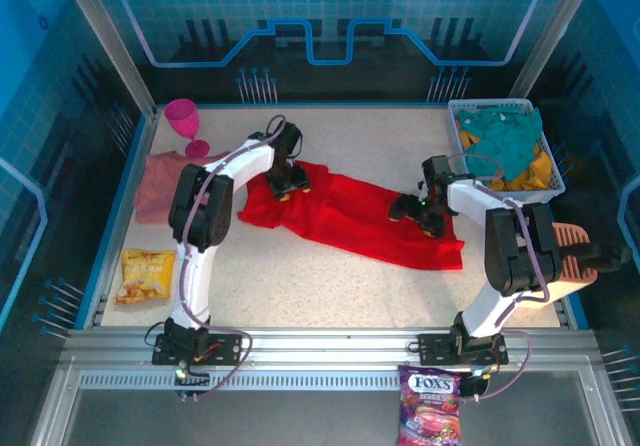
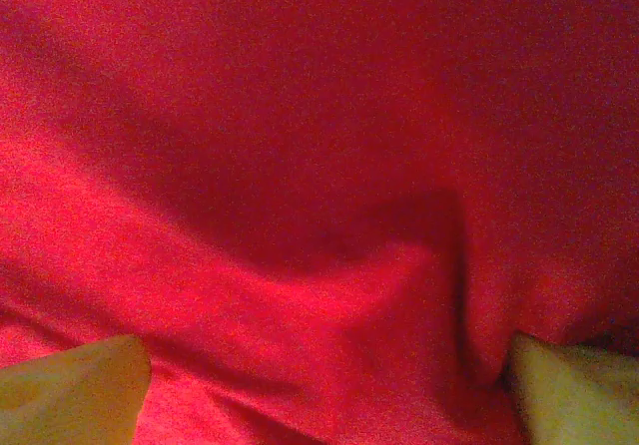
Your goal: Fold and stack the t-shirts
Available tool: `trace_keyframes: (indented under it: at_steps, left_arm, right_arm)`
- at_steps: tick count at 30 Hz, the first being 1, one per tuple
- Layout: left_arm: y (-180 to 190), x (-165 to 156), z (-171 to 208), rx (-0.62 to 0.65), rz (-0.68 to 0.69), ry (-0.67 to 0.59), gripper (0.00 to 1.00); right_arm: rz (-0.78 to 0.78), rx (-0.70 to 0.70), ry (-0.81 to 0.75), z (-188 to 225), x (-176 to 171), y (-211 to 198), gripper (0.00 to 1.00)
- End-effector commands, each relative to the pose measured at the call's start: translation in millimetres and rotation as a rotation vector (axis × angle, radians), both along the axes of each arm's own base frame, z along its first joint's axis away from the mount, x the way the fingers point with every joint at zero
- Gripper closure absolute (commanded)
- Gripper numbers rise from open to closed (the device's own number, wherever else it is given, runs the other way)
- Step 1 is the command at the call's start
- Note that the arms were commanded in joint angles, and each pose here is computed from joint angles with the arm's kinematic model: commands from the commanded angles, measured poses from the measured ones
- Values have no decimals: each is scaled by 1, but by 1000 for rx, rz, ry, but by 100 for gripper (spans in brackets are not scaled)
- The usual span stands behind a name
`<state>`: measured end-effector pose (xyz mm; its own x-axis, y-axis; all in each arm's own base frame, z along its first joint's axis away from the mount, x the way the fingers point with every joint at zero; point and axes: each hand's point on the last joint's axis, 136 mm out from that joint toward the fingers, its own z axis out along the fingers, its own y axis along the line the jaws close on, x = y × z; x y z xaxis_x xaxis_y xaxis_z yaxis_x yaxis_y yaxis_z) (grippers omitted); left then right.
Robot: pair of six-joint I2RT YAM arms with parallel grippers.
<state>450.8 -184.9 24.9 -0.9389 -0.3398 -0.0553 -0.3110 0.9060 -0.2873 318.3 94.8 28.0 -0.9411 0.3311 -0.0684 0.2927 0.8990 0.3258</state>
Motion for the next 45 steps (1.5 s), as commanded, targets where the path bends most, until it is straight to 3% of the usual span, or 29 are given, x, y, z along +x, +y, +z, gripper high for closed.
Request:
trace_keyframes:
  at_steps: [1,6,11,17,21,27,34,39,45]
  left_arm:
    - [2,9,-14,9,-47,88,47]
    - [-17,50,3,-38,-79,36,47]
    - [-47,78,16,-178,-139,-40,47]
    - [-71,96,29,-317,-167,-127,46]
    - [-70,100,43,-341,-181,-159,46]
    - [-33,100,91,-359,-154,-210,46]
    - [-3,66,130,-338,-133,-266,46]
    - [13,26,104,-301,-56,-216,46]
    - [18,-36,74,-299,30,-191,47]
  right_arm:
    - [33,41,102,-7,-33,34,8]
    - [80,73,110,-11,-45,83,8]
    - [144,97,77,-8,-57,141,8]
    - [218,169,50,-5,-80,222,8]
    - [259,139,35,1,-91,249,7]
    - [267,52,-24,29,-90,214,2]
    - [262,36,-97,82,-76,161,0]
    - [266,10,-161,97,-40,128,0]
    - [357,65,-230,103,15,128,4]
